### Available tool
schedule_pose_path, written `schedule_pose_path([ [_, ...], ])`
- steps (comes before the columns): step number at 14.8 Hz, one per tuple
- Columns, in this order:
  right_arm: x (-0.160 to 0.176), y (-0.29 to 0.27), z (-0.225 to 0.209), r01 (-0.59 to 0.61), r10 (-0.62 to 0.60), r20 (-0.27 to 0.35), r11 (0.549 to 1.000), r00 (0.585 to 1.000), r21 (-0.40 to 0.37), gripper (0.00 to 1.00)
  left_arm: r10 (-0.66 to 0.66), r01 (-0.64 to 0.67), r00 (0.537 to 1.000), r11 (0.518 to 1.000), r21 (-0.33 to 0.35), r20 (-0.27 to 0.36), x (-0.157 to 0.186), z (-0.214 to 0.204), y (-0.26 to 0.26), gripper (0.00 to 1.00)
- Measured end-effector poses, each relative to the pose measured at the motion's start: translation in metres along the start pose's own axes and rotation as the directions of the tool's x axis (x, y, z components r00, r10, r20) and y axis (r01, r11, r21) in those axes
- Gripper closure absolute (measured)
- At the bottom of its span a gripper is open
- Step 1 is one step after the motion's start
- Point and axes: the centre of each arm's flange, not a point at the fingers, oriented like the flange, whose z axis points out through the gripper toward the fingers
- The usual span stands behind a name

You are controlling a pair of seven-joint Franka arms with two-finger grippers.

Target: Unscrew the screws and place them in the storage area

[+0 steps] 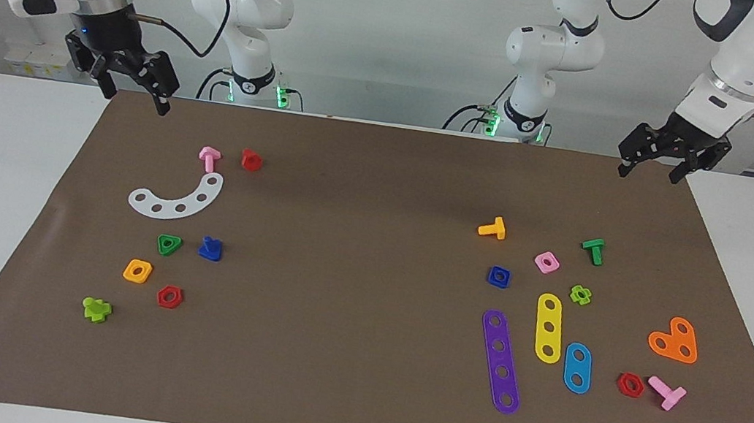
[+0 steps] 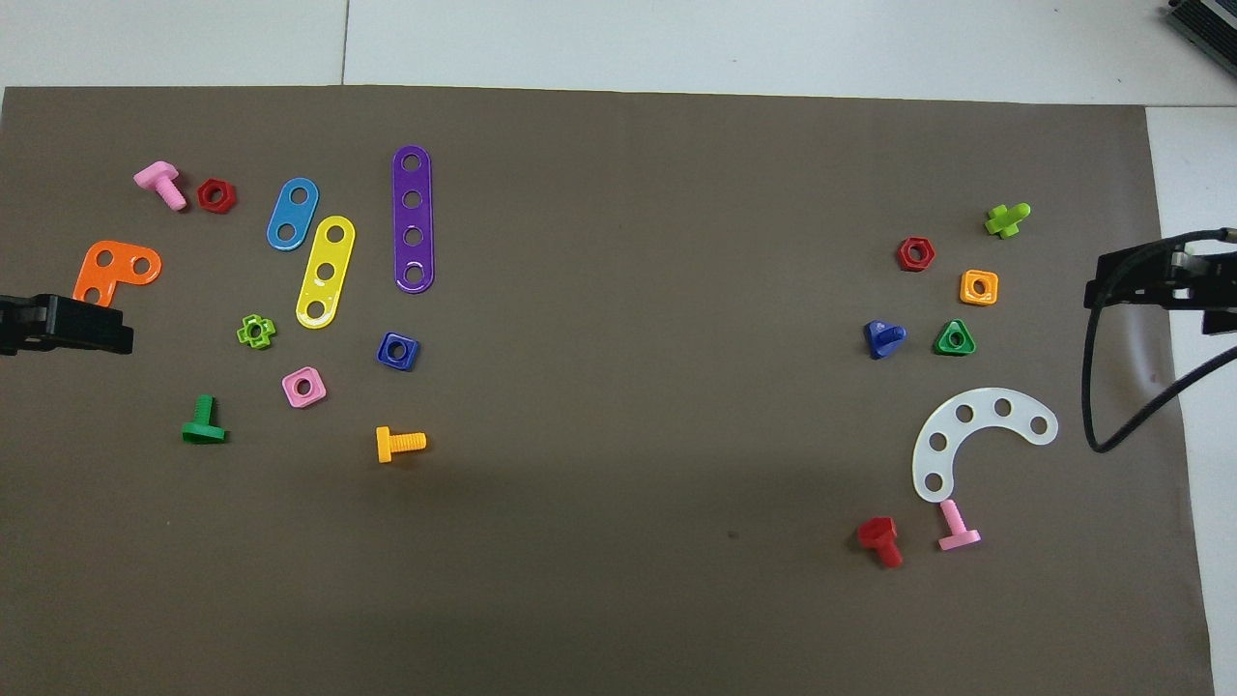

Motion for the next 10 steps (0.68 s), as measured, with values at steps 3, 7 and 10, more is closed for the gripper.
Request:
schedule_pose_path([
  [3,-0.001,-0.002,0.004,0.005,-0.005,0.013,1.0,1.0,-0.003,0.0,0.0,0.0,1.0,1.0,0.0,0.0,0.0,0.0,0.0,0.0],
  [7,-0.004,-0.008,0.011,0.016,-0.016,0.031,1.0,0.999,-0.006,0.0,0.0,0.0,1.0,1.0,0.0,0.0,0.0,0.0,0.0,0.0],
  [10,-0.005,-0.01,0.015,0.02,-0.02,0.036,1.0,0.999,-0.007,0.0,0.0,0.0,1.0,1.0,0.0,0.0,0.0,0.0,0.0,0.0],
])
